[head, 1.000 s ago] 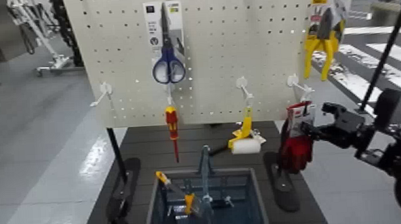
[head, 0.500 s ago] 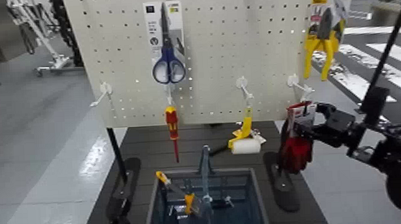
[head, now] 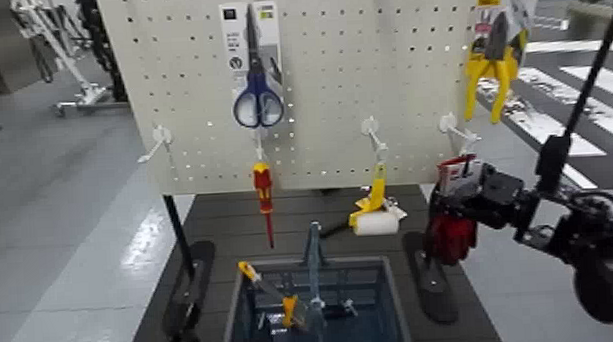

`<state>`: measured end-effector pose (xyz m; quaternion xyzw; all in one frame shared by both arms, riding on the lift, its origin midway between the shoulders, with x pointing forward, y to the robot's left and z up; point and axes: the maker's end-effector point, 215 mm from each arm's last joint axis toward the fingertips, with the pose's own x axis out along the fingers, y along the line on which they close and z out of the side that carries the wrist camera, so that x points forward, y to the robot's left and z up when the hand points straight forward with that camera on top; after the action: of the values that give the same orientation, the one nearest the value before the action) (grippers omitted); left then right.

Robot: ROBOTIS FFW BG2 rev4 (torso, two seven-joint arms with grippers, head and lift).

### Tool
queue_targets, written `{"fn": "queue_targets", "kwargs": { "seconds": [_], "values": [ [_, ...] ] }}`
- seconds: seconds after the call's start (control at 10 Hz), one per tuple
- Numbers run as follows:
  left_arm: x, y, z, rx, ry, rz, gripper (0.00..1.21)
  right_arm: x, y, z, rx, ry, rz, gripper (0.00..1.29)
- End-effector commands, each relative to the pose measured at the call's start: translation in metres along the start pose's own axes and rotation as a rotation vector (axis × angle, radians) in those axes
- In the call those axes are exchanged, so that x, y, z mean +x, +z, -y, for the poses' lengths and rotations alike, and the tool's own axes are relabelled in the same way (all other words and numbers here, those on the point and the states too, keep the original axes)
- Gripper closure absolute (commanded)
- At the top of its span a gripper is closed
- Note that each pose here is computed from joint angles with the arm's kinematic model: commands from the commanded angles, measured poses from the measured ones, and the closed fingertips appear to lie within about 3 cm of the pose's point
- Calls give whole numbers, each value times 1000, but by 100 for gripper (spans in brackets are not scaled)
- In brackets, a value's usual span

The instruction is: Put the red colored gloves into the crate.

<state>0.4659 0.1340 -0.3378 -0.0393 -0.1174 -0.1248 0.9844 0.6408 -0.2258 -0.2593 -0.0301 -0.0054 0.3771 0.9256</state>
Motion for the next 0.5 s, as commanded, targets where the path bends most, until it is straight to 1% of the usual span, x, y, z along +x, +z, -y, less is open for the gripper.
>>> {"fn": "queue_targets", "kwargs": {
  "seconds": [0.1, 0.2, 0.3, 0.4, 0.5],
  "values": [
    [1, 1, 1, -6, 4, 2, 9, 6, 1, -9, -2, 24, 1, 5],
    [1, 1, 0, -7, 4, 3, 9, 8, 2, -11, -3, 32, 3, 7],
    [1, 1, 0, -7, 4, 3, 9, 9, 3, -12, -2, 36, 5, 11],
    [0, 0, 1, -8, 5, 1, 9, 9, 4, -12, 0, 37, 6, 25],
    [0, 0, 1, -8, 5, 0, 9, 8, 4, -10, 3, 32, 4, 62]
  ]
}}
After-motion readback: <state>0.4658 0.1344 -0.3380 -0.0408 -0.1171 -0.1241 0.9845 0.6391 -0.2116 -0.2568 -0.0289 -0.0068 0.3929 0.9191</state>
